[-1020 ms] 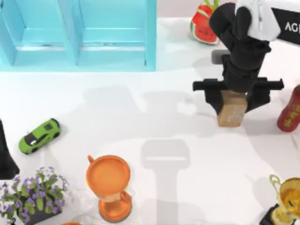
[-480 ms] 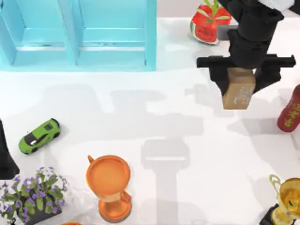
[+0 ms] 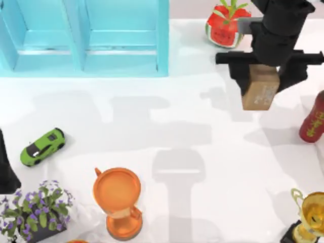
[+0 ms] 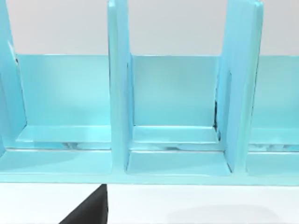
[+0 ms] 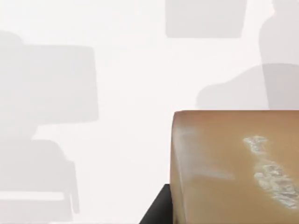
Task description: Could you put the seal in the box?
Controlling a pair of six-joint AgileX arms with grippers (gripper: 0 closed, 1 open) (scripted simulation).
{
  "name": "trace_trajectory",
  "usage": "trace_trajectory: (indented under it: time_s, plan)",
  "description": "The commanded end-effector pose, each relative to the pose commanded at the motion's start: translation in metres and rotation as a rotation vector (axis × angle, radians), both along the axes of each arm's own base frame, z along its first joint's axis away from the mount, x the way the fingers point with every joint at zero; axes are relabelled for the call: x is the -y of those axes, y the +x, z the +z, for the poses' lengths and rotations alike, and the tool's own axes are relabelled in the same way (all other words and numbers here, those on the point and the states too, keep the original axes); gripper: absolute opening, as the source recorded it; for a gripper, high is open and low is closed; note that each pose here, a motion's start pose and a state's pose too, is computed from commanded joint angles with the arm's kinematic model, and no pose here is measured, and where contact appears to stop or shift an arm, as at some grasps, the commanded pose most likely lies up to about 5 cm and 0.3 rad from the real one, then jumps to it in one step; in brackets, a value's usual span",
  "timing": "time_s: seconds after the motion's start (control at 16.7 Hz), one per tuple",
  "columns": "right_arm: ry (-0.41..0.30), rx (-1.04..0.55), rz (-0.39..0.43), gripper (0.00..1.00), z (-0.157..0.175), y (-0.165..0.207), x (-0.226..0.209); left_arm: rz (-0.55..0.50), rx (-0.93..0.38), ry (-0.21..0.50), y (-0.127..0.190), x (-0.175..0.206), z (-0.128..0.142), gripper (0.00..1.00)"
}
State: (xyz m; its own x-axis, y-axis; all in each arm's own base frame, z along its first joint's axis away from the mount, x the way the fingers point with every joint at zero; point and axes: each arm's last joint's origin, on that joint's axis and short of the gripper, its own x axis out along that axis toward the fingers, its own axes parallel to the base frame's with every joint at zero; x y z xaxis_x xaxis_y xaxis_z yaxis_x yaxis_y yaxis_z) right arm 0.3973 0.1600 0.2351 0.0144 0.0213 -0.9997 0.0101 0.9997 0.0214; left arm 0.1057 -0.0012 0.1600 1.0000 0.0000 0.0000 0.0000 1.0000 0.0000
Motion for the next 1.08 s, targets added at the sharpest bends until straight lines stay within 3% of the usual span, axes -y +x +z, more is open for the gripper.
trace_trajectory:
  time_s: [0.12,0.3,0.48,0.72,1.08]
  plan:
    - [0.047,0.064,-0.002,0.0,0.018,0.006,0.022,0.0,0.0,0.0,0.0,0.0,0.0,1.0]
    - [0.091,0.175,-0.007,0.0,0.047,0.014,0.088,0.0,0.0,0.0,0.0,0.0,0.0,1.0]
    - [0.055,0.212,-0.014,0.0,0.06,0.005,0.176,0.0,0.0,0.0,0.0,0.0,0.0,1.0]
    - [-0.003,0.101,-0.011,0.0,0.048,-0.036,0.268,0.0,0.0,0.0,0.0,0.0,0.0,1.0]
    - [-0.02,-0.013,0.0,0.0,0.04,-0.08,0.309,0.0,0.0,0.0,0.0,0.0,0.0,1.0]
